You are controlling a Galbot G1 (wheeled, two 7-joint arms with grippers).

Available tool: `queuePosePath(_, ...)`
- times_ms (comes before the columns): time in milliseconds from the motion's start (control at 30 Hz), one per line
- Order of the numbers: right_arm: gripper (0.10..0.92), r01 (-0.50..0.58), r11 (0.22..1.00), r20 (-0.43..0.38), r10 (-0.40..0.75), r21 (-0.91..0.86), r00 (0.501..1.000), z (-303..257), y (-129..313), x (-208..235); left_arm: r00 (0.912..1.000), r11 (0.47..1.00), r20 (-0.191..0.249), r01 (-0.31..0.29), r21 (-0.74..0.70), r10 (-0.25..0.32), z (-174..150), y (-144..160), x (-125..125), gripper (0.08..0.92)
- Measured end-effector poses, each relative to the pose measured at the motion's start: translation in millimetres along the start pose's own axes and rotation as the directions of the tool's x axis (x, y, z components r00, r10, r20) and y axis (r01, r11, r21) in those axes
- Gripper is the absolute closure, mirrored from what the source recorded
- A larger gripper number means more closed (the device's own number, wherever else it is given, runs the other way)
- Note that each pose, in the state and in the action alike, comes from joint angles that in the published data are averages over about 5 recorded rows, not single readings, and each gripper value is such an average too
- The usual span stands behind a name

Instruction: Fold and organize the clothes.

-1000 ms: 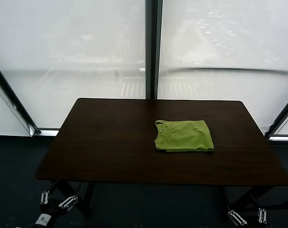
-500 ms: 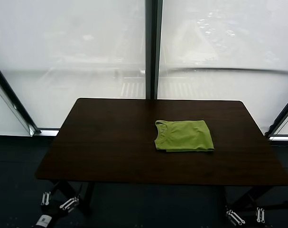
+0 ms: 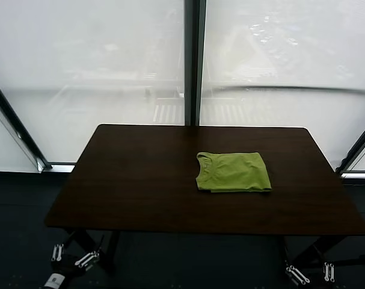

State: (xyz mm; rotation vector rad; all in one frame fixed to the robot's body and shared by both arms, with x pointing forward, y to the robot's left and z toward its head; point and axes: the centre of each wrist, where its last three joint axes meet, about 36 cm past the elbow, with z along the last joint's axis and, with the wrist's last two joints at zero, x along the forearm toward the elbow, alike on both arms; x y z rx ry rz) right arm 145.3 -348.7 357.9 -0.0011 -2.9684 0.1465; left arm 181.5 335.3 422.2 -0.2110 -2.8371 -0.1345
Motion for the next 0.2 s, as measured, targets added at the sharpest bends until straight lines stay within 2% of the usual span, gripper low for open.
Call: queuePosePath(200, 0.115, -0.002, 1.000, -0.001, 0.002, -0.001, 1.000, -0.2, -0.4, -0.2, 1.0000, 1.000, 0.000, -0.002, -0.001, 0.002, -1.4, 0.0, -1.0, 0.092)
